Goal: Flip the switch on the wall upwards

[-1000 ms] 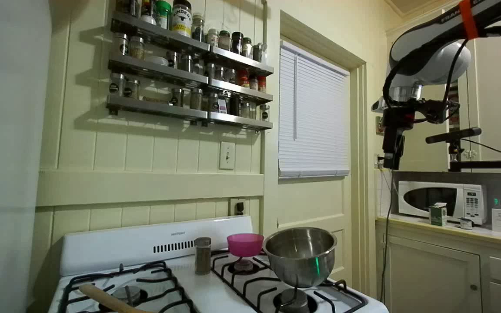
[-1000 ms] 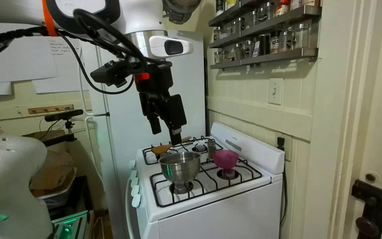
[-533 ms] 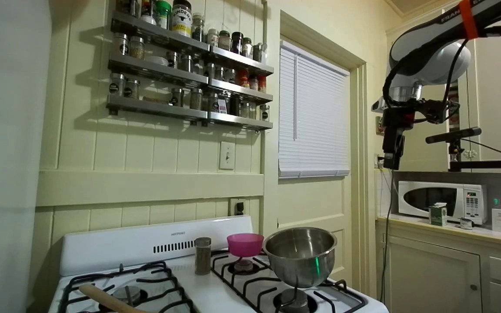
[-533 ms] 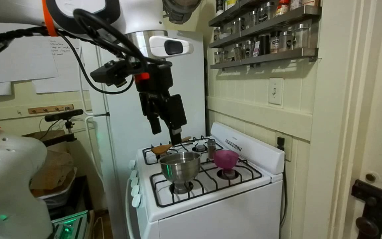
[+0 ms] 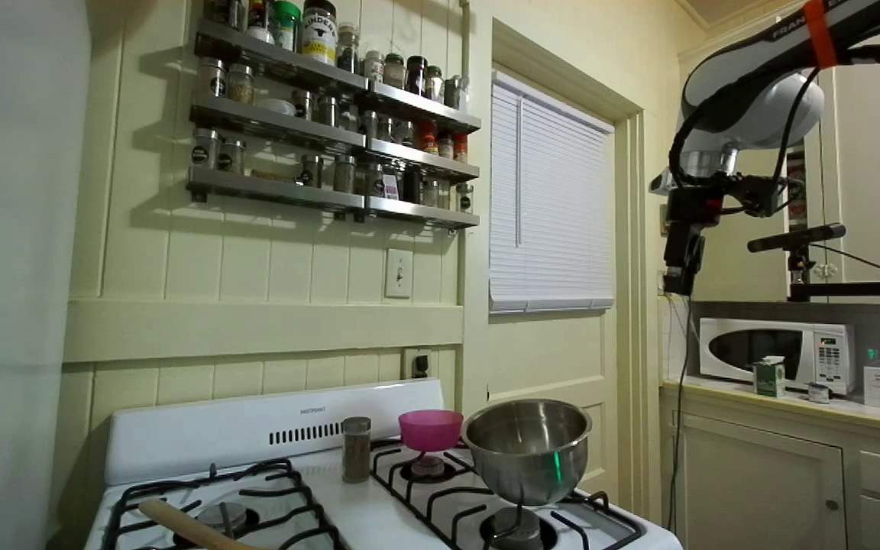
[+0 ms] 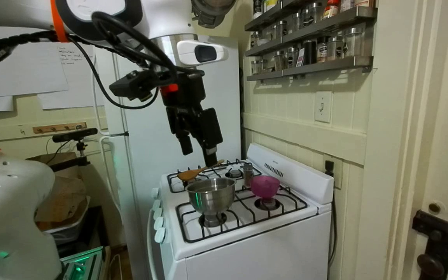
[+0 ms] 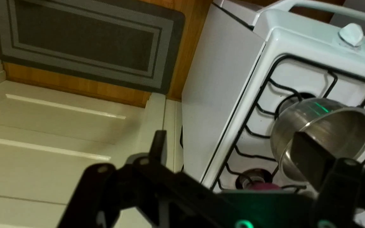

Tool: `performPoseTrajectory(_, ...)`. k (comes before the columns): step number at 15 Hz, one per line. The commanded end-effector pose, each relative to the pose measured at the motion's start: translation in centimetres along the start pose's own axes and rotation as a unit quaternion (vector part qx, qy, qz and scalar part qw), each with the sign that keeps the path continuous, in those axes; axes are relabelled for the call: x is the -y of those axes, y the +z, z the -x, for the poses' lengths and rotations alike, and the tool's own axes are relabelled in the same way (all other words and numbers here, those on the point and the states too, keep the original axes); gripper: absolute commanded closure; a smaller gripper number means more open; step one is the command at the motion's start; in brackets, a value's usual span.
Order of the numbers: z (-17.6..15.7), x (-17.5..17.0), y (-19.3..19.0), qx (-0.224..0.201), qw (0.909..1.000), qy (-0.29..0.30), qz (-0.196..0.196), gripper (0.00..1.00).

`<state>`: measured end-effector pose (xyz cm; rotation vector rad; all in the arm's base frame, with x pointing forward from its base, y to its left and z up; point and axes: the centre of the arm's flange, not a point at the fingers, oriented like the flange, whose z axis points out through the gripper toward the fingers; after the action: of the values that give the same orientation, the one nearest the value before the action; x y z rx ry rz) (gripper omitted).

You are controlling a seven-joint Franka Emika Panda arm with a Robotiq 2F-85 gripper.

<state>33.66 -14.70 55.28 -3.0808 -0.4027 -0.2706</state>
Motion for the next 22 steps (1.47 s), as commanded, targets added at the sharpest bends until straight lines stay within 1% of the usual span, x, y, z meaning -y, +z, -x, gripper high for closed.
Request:
performPoseTrajectory(1,-5.8,0.0,-1.0,-0.053,0.9985,-0.011,0.01,0.0)
performPoseTrajectory(3,-9.4,0.7,-2.2,-0.085,0.996,-0.02,0.018,0.0)
performPoseTrajectory(5,-13.3,1.8,-2.4,-0.115,0.9931,-0.02,0.009,0.0)
performPoseTrajectory(6,-15.3,2.5,-2.1,-0.137,0.9905,-0.012,-0.004,0.0)
performPoseTrajectory(7,-17.1,3.2,-1.6,-0.161,0.987,-0.009,0.001,0.0)
performPoseTrajectory(8,-18.8,3.5,-1.2,-0.181,0.9834,-0.008,-0.004,0.0)
performPoseTrajectory(10,-21.8,3.6,-0.1,-0.236,0.9715,-0.011,0.019,0.0)
performPoseTrajectory(13,-25.7,3.5,1.7,-0.286,0.9568,0.004,0.051,0.0)
performPoseTrajectory(14,-27.0,3.8,2.5,-0.293,0.9548,0.005,0.052,0.0)
performPoseTrajectory(15,-23.8,4.2,1.4,-0.277,0.9596,-0.005,0.052,0.0)
performPoseTrajectory(17,-24.8,4.3,2.6,-0.273,0.9605,-0.007,0.054,0.0)
performPoseTrajectory(22,-24.4,4.1,1.5,-0.282,0.9578,-0.004,0.057,0.0)
